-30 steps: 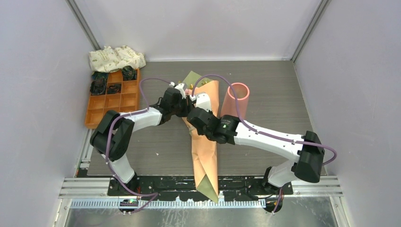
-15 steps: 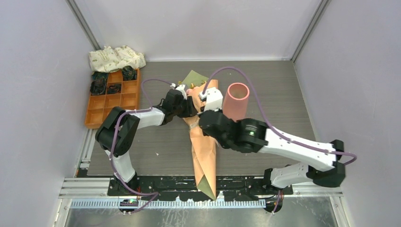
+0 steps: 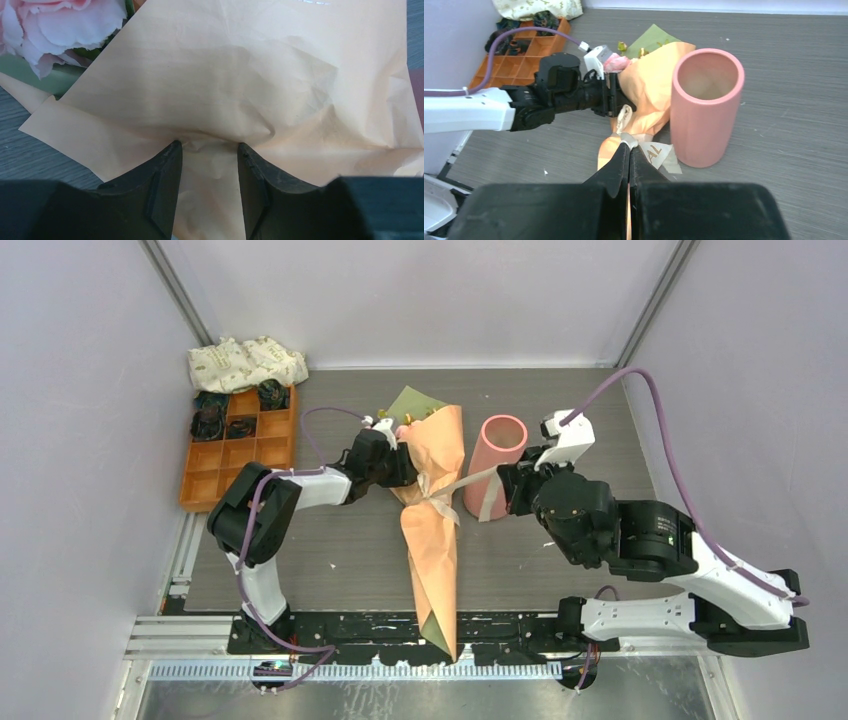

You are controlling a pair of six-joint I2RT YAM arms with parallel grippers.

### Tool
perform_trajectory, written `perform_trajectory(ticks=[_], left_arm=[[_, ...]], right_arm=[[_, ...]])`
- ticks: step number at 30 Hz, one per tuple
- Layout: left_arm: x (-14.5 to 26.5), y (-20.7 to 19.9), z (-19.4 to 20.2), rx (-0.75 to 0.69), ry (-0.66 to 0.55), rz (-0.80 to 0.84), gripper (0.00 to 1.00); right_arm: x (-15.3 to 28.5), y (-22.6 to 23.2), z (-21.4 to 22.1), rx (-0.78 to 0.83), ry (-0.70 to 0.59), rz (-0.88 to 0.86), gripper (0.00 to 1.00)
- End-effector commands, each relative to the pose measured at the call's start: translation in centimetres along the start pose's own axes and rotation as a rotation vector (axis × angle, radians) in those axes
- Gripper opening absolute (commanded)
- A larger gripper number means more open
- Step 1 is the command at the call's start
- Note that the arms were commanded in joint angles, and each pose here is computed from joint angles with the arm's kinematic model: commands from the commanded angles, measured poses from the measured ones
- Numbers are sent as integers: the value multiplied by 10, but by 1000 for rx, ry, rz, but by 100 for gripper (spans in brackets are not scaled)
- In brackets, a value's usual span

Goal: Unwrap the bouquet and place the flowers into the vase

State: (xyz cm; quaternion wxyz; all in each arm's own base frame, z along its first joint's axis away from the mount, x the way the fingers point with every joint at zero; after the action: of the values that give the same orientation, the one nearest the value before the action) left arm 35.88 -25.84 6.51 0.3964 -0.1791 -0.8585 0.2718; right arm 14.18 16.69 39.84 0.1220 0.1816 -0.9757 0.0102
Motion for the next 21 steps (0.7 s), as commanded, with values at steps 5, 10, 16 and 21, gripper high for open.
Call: perform_trajectory(ticks=[5, 10, 16, 21], left_arm=[[4, 19, 6, -28, 25, -104, 45], [23, 4, -9, -45, -3, -96, 45], [50, -15, -26, -53, -40, -73, 45], [60, -21, -30, -55, -56, -61, 45]], right_arm=[[8, -36, 18, -7, 37, 184, 4], [13, -59, 56, -19, 121, 323, 18], [18, -74, 87, 16, 209, 436, 52], [-10, -26, 101, 108, 287, 297, 53]])
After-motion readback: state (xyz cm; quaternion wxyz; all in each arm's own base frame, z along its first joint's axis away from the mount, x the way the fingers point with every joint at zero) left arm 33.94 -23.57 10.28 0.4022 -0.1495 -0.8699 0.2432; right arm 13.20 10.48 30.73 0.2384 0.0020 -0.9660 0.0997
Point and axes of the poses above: each gripper's point midway between its finger pads, its own x axis back along the fingers, its own y axis along the line the jaws close on, z = x × y, the point moved 4 cm from there along x, back along the fingers, and after that the axes turned 13 degrees about x, right-handed, at the moved point
